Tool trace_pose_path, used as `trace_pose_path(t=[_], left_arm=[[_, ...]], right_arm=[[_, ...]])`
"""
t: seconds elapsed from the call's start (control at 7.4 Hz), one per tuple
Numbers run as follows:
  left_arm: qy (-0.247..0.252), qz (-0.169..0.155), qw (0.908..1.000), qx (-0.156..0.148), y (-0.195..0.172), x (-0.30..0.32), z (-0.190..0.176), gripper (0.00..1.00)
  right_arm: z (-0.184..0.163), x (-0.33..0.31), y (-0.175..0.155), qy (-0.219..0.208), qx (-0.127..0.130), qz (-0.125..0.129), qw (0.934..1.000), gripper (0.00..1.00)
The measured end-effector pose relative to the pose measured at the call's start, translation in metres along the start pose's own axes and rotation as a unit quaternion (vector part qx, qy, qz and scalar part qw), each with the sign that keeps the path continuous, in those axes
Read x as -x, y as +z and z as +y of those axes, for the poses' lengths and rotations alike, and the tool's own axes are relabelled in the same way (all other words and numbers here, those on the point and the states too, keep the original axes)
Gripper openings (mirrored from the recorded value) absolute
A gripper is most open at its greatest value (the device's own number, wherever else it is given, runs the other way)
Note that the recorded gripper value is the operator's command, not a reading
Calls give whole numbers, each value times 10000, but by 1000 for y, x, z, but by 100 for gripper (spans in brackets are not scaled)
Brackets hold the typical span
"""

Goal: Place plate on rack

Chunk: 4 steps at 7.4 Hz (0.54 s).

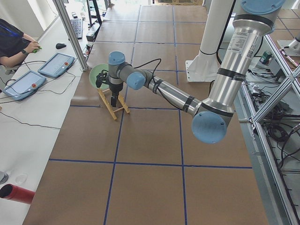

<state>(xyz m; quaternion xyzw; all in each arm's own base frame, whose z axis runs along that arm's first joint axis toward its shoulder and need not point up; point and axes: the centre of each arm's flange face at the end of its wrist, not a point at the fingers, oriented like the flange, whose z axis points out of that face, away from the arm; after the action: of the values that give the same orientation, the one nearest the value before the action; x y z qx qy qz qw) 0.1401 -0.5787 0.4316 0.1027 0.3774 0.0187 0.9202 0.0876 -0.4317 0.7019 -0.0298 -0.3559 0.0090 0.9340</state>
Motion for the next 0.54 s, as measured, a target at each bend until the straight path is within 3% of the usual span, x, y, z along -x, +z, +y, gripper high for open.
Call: trace_pose_path(t=[0.14,0.54], left_arm=[[417,68,9990,164,-5,57,17,100],[818,-47,9950,579,3,237,92,100]], right_arm=[[0,0,0,0,3,0,10000,100],[0,0,0,1,3,0,10000,100]])
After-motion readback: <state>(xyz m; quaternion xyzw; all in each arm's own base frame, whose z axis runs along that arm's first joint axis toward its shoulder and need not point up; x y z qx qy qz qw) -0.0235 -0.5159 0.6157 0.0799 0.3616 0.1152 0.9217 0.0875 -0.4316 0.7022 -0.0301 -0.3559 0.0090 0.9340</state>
